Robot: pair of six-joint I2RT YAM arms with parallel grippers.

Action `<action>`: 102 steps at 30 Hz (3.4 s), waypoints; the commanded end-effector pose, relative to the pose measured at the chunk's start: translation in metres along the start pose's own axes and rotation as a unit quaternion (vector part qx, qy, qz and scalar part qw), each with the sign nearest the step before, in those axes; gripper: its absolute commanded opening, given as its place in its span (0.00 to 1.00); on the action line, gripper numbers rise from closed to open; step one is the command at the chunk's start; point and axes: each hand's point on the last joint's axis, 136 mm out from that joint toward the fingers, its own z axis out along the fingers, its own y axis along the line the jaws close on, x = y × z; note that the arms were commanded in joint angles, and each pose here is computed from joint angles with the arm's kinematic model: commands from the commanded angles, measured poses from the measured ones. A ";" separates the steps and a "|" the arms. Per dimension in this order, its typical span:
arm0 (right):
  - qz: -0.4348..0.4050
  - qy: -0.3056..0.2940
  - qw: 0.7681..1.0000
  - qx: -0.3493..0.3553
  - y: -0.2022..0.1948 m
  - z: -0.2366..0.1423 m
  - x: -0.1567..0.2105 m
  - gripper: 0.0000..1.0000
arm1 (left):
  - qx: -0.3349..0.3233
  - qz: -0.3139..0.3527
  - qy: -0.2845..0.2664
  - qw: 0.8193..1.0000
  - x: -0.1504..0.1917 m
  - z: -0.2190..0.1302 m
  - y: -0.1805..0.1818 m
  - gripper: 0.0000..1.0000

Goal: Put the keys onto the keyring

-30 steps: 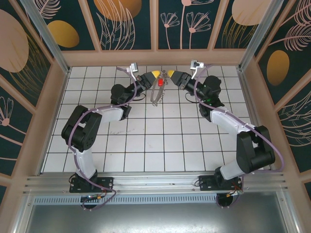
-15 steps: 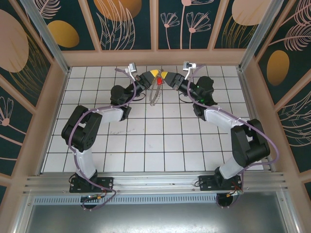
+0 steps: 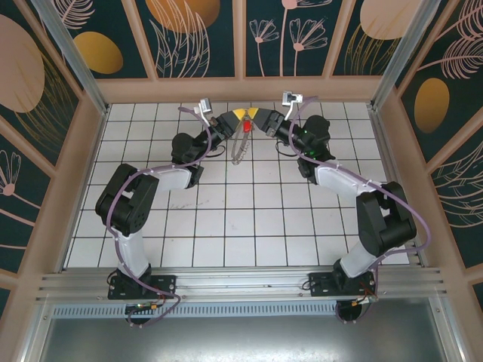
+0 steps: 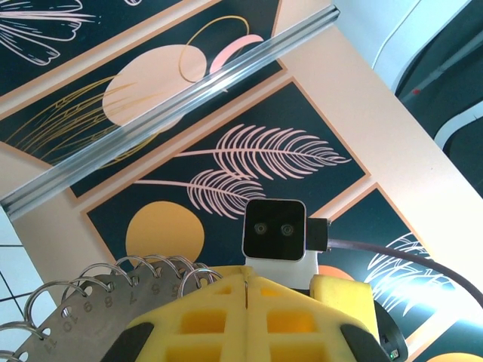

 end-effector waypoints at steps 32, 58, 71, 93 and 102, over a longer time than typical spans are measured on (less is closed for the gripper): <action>0.003 -0.009 1.000 -0.022 0.001 0.008 -0.006 0.28 | 0.036 0.016 -0.007 0.999 -0.001 -0.001 -0.017 0.00; -0.020 0.010 1.000 -0.012 0.003 0.006 -0.006 0.00 | 0.017 0.041 0.005 0.999 0.001 0.002 -0.014 0.00; -0.072 0.137 0.988 -0.020 -0.017 -0.019 -0.017 0.00 | -0.048 0.153 0.100 0.982 -0.002 0.016 -0.019 0.39; -0.027 0.222 0.973 -0.055 -0.062 -0.009 -0.002 0.00 | -0.076 0.171 0.231 0.955 0.006 0.013 0.025 0.35; -0.025 0.227 0.972 -0.059 -0.057 -0.006 0.005 0.00 | -0.063 0.157 0.235 0.957 0.009 0.015 0.028 0.31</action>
